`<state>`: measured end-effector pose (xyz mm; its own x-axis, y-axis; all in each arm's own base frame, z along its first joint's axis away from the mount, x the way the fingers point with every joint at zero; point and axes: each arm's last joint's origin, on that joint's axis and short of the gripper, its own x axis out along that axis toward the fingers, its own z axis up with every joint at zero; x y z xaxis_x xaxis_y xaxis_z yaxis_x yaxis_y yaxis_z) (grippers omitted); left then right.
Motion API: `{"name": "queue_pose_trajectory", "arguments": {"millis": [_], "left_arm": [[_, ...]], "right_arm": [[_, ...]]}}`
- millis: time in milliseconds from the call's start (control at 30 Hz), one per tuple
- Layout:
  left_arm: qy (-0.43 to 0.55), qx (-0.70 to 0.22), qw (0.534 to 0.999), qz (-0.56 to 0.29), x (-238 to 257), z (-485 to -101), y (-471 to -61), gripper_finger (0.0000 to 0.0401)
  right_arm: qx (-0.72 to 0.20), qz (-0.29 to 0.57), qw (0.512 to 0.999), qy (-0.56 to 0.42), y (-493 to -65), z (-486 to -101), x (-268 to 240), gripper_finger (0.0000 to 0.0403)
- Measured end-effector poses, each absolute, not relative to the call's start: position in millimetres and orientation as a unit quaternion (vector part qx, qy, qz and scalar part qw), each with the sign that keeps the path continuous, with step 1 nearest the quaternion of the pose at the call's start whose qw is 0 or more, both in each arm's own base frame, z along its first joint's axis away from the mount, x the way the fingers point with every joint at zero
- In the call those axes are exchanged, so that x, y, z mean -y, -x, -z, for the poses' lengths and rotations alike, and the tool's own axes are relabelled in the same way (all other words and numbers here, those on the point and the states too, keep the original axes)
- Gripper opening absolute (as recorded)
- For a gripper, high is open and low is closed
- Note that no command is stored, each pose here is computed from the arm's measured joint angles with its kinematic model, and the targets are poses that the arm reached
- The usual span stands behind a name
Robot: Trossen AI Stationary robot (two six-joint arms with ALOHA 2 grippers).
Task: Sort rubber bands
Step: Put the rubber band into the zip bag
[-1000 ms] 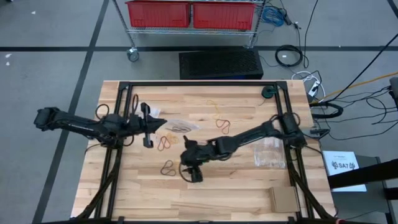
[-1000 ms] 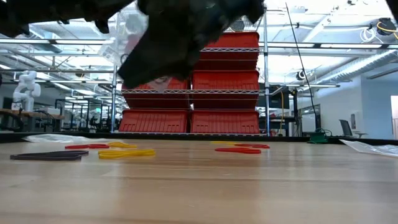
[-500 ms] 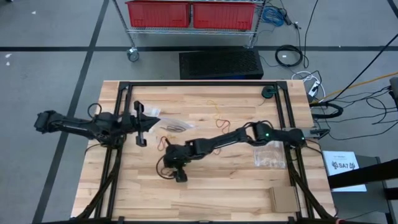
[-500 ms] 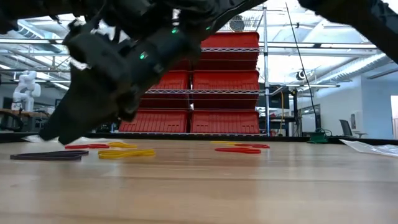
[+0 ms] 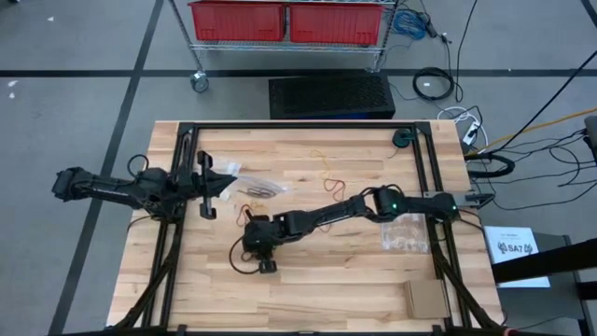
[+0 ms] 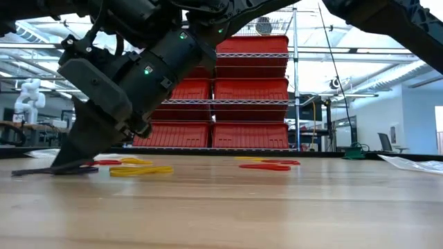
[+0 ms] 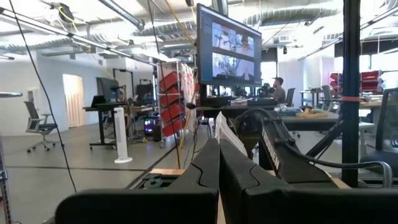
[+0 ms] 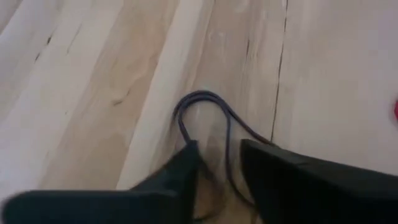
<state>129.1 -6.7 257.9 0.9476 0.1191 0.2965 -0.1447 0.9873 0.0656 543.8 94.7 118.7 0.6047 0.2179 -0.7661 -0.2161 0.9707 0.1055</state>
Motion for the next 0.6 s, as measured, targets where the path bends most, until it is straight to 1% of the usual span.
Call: {"name": "queue_pose_trajectory", "arguments": {"millis": [67, 100, 133, 300, 433, 533, 600], "left_arm": [[-0.043, 0.147, 0.986, -0.067, 7, -258, -129, 0.0000], [-0.043, 0.147, 0.986, -0.067, 7, -258, -129, 0.0000], [-0.043, 0.147, 0.986, -0.067, 7, -258, -129, 0.0000], [-0.044, 0.148, 0.986, -0.067, 7, -258, -129, 0.0000], [-0.046, 0.148, 0.986, -0.067, 7, -258, -129, 0.0000], [-0.047, 0.148, 0.985, -0.068, 7, -258, -129, 0.0000], [-0.047, 0.149, 0.985, -0.068, 7, -258, -129, 0.0000]], "right_arm": [[-0.432, -0.121, 0.894, -0.001, -543, -118, -96, 0.0037], [-0.433, -0.119, 0.893, 0.002, -543, -118, -96, 0.0019], [-0.434, -0.116, 0.893, 0.005, -542, -118, -97, 0.0010], [-0.444, -0.105, 0.890, 0.011, -540, -120, -97, 0.0003], [-0.460, -0.103, 0.882, 0.013, -534, -132, -95, 0.0001], [-0.454, -0.103, 0.885, 0.016, -530, -151, -94, 0.0000], [-0.436, -0.105, 0.894, 0.017, -527, -173, -94, 0.0000]]}}
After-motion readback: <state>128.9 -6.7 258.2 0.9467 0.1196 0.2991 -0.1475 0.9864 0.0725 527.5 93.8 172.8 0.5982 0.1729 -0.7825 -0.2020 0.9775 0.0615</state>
